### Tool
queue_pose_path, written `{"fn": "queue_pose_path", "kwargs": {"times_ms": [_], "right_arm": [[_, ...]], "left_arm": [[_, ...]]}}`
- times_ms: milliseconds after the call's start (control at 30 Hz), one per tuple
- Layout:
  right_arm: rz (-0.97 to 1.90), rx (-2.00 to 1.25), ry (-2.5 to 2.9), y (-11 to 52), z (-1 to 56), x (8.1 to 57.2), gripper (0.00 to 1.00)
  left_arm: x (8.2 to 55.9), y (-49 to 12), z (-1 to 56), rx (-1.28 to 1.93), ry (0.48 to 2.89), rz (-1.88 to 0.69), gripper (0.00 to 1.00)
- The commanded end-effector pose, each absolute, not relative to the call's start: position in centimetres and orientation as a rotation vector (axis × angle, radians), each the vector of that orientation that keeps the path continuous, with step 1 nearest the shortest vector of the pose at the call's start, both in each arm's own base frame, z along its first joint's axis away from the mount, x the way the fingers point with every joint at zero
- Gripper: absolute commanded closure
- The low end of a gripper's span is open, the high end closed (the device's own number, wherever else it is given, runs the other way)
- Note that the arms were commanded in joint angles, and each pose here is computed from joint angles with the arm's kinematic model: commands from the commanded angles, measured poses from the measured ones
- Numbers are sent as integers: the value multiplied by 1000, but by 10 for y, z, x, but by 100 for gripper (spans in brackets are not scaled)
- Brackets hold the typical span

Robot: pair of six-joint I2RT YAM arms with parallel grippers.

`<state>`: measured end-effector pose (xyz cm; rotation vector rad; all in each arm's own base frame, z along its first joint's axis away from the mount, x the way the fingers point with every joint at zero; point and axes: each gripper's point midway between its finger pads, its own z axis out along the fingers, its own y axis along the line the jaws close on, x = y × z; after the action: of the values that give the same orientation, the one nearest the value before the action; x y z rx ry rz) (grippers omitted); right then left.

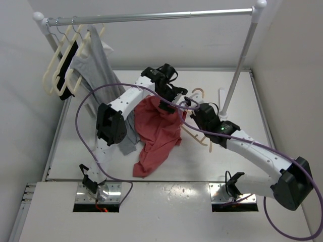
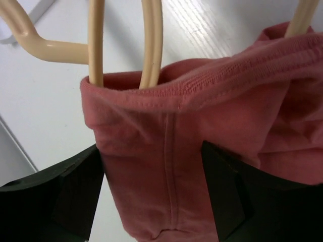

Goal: Place the t-shirt on the hanger
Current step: Place tshirt on hanger

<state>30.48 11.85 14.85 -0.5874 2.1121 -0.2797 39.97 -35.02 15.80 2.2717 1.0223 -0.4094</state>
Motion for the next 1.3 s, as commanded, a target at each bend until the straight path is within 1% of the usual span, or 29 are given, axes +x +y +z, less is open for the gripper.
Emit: {"fn": "queue_pose_path", "kwargs": {"times_ms": [0, 100, 167, 200, 267, 300, 333, 367, 533, 567, 667, 700, 800, 833, 867, 900, 933, 967, 1033, 1067, 1100, 1167, 1200, 1233, 1267], "right_arm": [[-232, -516, 1954, 135, 194, 330, 100], [-243, -531, 1958, 135, 191, 330, 100], [-245, -535, 1949, 137, 194, 334, 100], [-245, -535, 1949, 137, 194, 334, 100], [-255, -528, 1949, 135, 191, 334, 100], [-266, -521, 1949, 133, 189, 334, 100], [-260, -513, 1938, 135, 192, 335, 100], [-275, -514, 1947, 132, 187, 334, 100], [-273, -492, 1940, 130, 183, 333, 100], [-287, -493, 1948, 127, 178, 331, 100], [-286, -472, 1941, 125, 178, 330, 100], [-279, -462, 1943, 125, 175, 330, 100], [-264, -443, 1920, 125, 181, 330, 100], [-264, -443, 1920, 125, 181, 330, 100], [-264, -443, 1920, 125, 181, 330, 100], [-264, -443, 1920, 125, 181, 330, 100], [-272, -455, 1917, 125, 182, 330, 100], [-268, -449, 1909, 126, 186, 331, 100], [-271, -454, 1901, 126, 188, 332, 100], [-285, -457, 1899, 124, 188, 333, 100], [-286, -457, 1899, 124, 188, 333, 100], [-282, -451, 1892, 125, 190, 334, 100], [-282, -451, 1892, 125, 190, 334, 100], [-282, -451, 1892, 125, 190, 334, 100], [-282, -451, 1892, 125, 190, 334, 100]], "left_arm": [[370, -345, 140, 2370, 1007, -520, 21], [379, -353, 141, 2295, 1068, -515, 24], [378, -357, 138, 2273, 1094, -552, 33], [377, -356, 135, 2277, 1100, -559, 45], [374, -356, 132, 2277, 1102, -576, 58], [369, -352, 130, 2287, 1118, -592, 81], [367, -351, 133, 2286, 1116, -590, 93], [367, -351, 131, 2273, 1147, -598, 100], [371, -347, 150, 2161, 1203, -651, 100], [375, -344, 163, 2114, 1238, -640, 100], [387, -340, 171, 2019, 1334, -589, 100], [388, -338, 180, 2010, 1319, -558, 100], [381, -331, 170, 2031, 1341, -559, 100], [377, -332, 173, 2038, 1303, -572, 100], [366, -327, 169, 2077, 1304, -603, 95], [364, -325, 162, 2115, 1278, -606, 82], [360, -325, 157, 2120, 1290, -639, 67], [355, -331, 150, 2136, 1299, -685, 46], [353, -333, 141, 2133, 1344, -745, 44], [353, -339, 131, 2128, 1398, -779, 39], [356, -342, 127, 2122, 1412, -784, 38], [356, -341, 116, 2132, 1437, -805, 38], [356, -341, 112, 2135, 1444, -811, 40], [356, -342, 112, 2144, 1427, -805, 48], [356, -342, 112, 2144, 1426, -805, 78]]}}
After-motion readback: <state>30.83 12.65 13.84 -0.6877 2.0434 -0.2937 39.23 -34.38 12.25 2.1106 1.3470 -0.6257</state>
